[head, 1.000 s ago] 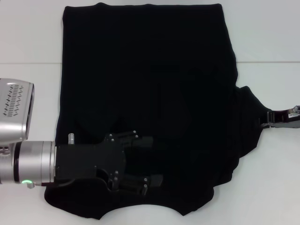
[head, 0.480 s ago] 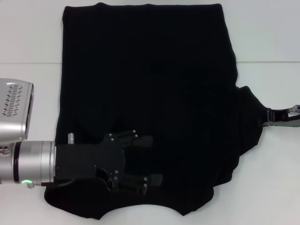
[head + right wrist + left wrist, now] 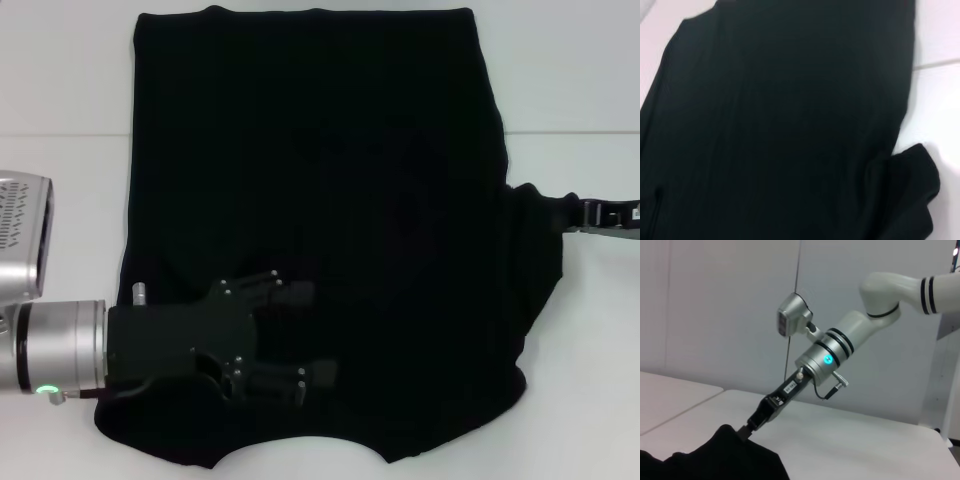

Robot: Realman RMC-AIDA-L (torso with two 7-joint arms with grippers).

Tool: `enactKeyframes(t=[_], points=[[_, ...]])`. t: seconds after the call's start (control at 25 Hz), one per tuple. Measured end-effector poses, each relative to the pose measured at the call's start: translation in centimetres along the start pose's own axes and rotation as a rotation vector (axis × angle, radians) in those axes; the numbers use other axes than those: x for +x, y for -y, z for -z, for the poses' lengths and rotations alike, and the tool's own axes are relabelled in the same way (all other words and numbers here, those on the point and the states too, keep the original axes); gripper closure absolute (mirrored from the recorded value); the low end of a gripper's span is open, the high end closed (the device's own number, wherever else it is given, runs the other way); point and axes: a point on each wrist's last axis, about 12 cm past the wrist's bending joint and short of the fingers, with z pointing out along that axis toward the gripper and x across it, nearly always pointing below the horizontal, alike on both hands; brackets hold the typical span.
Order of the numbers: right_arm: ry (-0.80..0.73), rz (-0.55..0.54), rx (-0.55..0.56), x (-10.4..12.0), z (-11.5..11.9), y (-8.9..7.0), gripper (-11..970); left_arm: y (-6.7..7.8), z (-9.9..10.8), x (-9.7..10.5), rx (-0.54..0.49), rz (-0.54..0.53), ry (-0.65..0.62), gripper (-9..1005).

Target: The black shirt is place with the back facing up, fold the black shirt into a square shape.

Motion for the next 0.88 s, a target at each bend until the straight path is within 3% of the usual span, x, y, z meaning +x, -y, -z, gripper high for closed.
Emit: enactKeyframes(t=[0.56,0.88], points=[[0.031,-0.046,0.052,2.2,2.2,3.3,957,0.5,0.2,0.5,-0.003,0.028,0.027,46],[0.047,-0.047,0.065,2.5,2.7,4.0,957,0.8,0.0,0.8,0.007,0.046,0.035,46]])
